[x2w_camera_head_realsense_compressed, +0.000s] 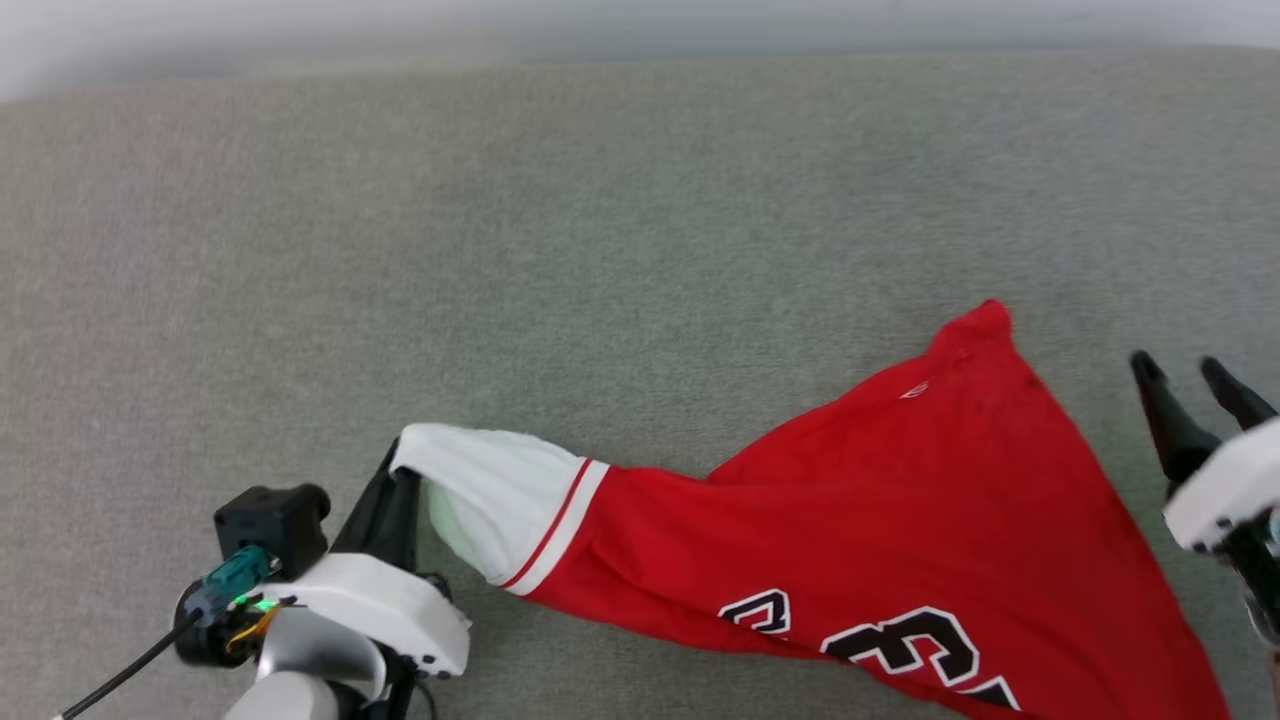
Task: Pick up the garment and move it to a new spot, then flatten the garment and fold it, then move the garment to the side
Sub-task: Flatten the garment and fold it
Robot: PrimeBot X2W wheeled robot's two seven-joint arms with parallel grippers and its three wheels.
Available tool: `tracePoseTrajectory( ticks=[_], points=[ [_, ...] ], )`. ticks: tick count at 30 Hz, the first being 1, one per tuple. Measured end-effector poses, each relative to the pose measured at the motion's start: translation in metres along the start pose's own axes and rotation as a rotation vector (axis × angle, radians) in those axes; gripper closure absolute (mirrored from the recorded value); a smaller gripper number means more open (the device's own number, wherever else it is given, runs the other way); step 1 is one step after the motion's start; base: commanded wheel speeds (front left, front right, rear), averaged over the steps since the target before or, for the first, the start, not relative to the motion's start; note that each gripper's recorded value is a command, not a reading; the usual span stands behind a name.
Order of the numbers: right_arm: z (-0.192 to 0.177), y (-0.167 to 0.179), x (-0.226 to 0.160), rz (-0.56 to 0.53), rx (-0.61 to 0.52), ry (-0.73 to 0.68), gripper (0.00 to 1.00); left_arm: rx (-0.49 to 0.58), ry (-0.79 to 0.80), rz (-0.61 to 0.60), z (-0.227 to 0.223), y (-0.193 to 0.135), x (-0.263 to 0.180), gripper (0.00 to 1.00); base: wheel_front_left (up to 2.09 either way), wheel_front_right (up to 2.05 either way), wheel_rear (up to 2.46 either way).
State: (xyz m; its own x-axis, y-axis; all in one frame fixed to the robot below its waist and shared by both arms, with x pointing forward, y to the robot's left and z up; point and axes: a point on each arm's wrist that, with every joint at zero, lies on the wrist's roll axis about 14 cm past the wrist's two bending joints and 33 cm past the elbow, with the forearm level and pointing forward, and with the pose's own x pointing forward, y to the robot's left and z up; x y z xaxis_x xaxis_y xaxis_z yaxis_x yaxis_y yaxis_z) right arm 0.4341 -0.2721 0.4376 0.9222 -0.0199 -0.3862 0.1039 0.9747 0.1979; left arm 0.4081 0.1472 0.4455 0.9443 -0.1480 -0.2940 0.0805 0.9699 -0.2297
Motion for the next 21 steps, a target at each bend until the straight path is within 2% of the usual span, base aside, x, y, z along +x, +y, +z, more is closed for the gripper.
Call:
tracePoseTrajectory(
  ticks=[5, 10, 14, 18, 19, 21],
  points=[
    [-0.023, 0.039, 0.036, 0.140, -0.106, 0.240, 0.00, -0.010, -0.007, -0.016, 0.000, -0.003, 0.011, 1.00, 0.00, 0.00, 0.00],
    [-0.049, 0.059, 0.055, 0.205, -0.215, 0.485, 0.00, -0.021, 0.000, -0.007, -0.007, 0.001, 0.017, 1.00, 0.00, 0.00, 0.00],
    [-0.051, 0.071, 0.073, 0.233, -0.284, 0.541, 0.00, -0.035, 0.015, 0.008, -0.015, 0.005, 0.019, 1.00, 0.00, 0.00, 0.00],
    [-0.067, 0.080, 0.082, 0.260, -0.296, 0.623, 0.00, -0.038, 0.026, 0.024, -0.022, 0.011, 0.021, 1.00, 0.00, 0.00, 0.00],
    [-0.070, 0.081, 0.084, 0.261, -0.288, 0.644, 0.08, -0.039, 0.030, 0.031, -0.023, 0.013, 0.021, 1.00, 0.00, 0.00, 0.00],
    [-0.075, 0.081, 0.084, 0.262, -0.281, 0.689, 1.00, -0.043, 0.034, 0.040, -0.025, 0.016, 0.021, 1.00, 0.00, 0.00, 0.00]
  ],
)
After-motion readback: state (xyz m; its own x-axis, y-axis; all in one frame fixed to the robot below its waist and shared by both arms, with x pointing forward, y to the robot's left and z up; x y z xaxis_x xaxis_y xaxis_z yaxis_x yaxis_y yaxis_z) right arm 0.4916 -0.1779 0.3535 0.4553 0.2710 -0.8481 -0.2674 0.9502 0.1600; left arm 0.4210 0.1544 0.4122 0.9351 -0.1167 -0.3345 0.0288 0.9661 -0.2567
